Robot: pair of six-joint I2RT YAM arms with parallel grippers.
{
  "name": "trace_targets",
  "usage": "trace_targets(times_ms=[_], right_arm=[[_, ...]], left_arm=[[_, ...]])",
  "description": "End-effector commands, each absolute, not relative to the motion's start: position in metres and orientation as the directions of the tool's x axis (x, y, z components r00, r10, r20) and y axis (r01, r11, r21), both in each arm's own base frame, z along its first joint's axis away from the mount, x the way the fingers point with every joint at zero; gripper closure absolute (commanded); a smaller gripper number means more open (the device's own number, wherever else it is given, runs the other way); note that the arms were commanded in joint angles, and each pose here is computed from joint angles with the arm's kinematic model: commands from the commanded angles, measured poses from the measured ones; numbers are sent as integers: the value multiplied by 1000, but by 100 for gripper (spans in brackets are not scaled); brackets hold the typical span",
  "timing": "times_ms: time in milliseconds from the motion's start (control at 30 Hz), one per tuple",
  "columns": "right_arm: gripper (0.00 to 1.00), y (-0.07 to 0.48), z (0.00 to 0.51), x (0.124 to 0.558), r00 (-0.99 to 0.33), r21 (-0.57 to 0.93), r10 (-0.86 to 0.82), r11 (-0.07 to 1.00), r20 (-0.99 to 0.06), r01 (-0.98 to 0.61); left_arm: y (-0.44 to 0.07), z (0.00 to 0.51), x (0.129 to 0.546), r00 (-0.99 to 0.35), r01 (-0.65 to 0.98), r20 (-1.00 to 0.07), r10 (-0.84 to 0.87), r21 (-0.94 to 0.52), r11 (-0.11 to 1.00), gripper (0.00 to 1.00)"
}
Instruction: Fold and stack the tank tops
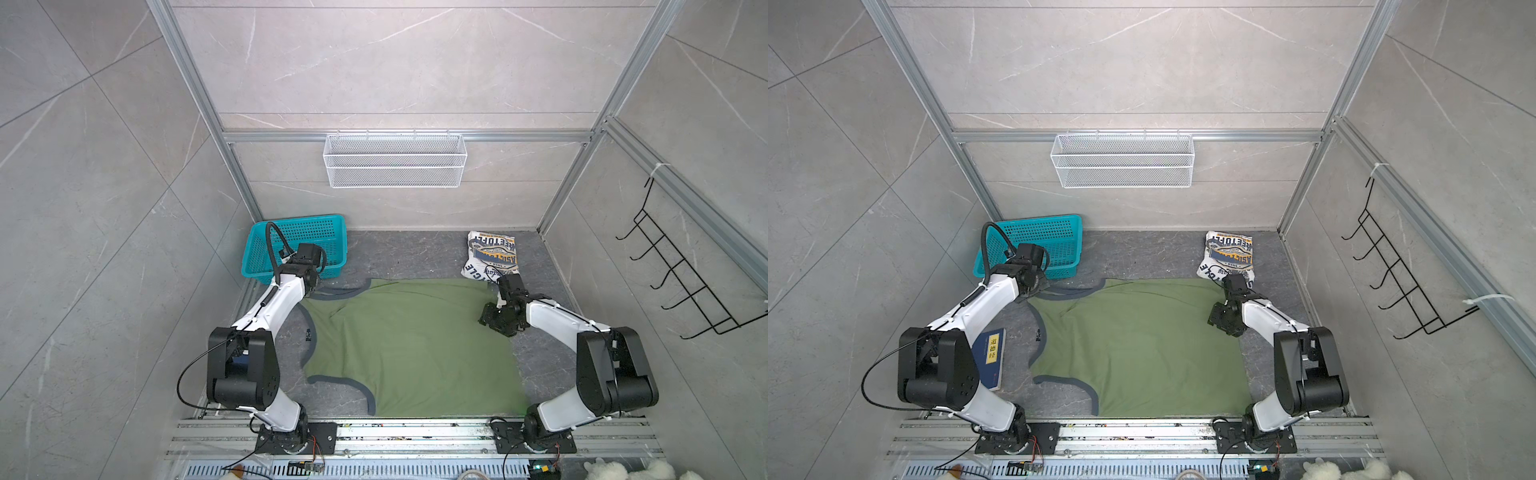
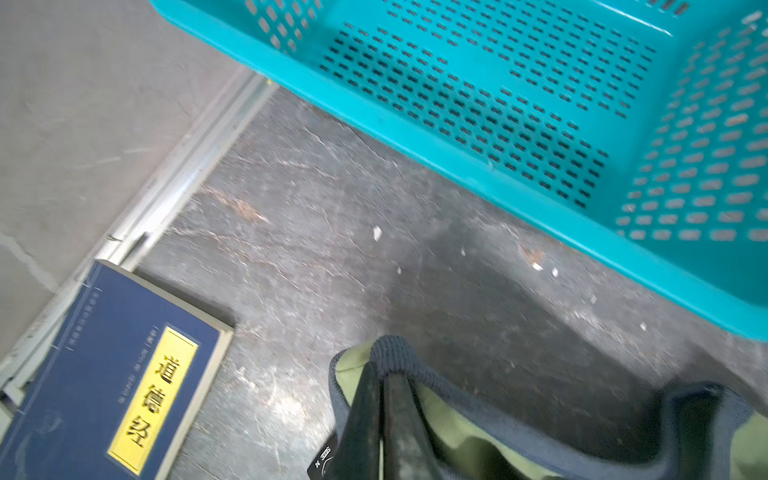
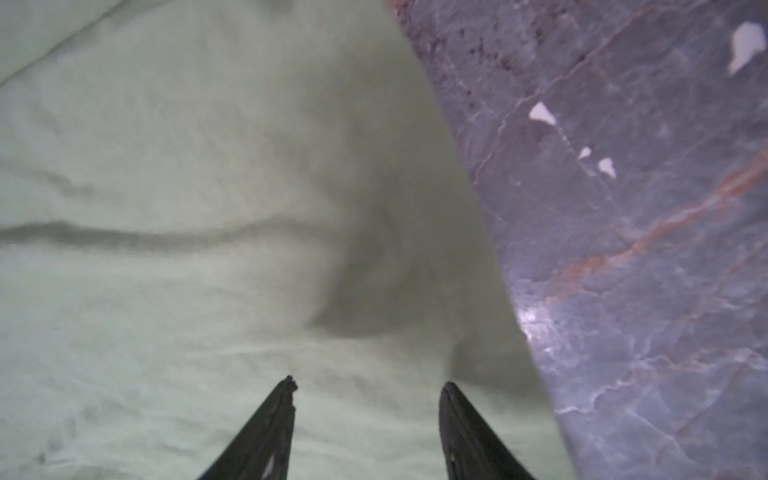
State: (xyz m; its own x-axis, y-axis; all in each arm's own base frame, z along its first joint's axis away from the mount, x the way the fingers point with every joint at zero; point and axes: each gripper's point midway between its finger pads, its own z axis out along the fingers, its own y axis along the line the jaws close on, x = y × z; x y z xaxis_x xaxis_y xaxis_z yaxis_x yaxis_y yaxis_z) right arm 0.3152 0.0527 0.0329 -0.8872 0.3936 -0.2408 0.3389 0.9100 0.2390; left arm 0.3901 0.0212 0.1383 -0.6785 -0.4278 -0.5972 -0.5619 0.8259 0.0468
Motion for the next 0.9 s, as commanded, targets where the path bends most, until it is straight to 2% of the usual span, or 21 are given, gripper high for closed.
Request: trace_targets(times_ms=[0,67,100,133,167,267,367,567,667,867], right_arm=[[42,54,36,311,-897,241,371,918,-239,315],[42,54,37,311,-898,241,369,919,-240,313],[42,54,37,311,-897,244,369,918,-242,311],[42,55,38,311,-898,246,368,918,-242,310],[42,55,40,312,-898,249,365,919,-244,306],[42,57,47,317,-897,265,359,919,-259,292],[42,66,56,325,-899,305,346,916,-270,261],[43,85,60,339,-912,307,304,927,-277,215],[43,89,54,338,-917,310,301,926,-261,216],[43,86,31,331,-933,267,295,934,-208,236]], left_arm=[[30,148,395,-685,-564,-617,-388,112,818,99],[28,146,395,-699,-559,-598,-392,115,821,72],[27,145,393,-706,-556,-589,-393,117,823,62],[25,147,392,-709,-550,-584,-395,109,828,53],[22,149,389,-709,-546,-582,-398,96,832,49],[2,170,379,-702,-497,-607,-373,42,867,46],[-54,180,370,-730,-361,-607,-314,-46,931,45],[-157,123,345,-856,-115,-484,-182,-165,979,45],[-171,88,332,-898,-104,-403,-176,-195,975,44],[-162,52,308,-919,-125,-347,-185,-187,974,40]])
